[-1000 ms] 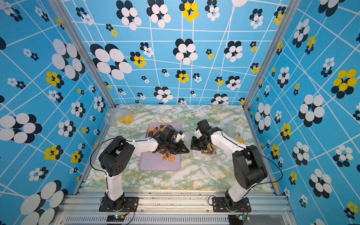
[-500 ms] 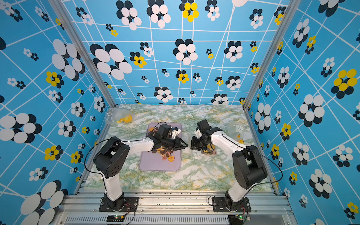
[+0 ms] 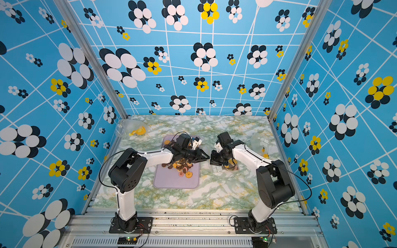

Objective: Pour cookies out of the ziploc bag
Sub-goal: Open the ziploc bag at the center of the board.

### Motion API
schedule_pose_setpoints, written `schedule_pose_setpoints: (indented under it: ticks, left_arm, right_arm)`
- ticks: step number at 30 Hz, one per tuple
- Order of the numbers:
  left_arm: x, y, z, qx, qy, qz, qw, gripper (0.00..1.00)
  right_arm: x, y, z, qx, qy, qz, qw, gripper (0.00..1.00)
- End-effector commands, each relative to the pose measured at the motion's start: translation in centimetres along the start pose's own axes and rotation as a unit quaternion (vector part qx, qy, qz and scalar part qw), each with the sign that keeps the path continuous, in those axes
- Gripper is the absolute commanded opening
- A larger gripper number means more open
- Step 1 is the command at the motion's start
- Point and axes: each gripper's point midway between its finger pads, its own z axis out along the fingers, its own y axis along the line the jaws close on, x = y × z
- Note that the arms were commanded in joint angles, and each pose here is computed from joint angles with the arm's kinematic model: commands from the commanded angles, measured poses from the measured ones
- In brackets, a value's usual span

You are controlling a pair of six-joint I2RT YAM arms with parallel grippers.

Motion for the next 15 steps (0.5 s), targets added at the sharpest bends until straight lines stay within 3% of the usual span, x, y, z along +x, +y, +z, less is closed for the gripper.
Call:
schedule_pose_setpoints:
  ticks: [1,15]
  left_arm:
    - [0.4,0.5,0.7,-0.009,0.014,-0.002,1.000,0.35]
    - [0.8,0.2,1.8,-0.001,0.032,-0.002,0.999,0.29]
  right_arm:
    - [0.1,0.2,0.2,-0.004,0.004,0.005,1.000,0.00]
    - [0.3,0.1,0.2,-0.005,0.005,0.008,1.000,0.00]
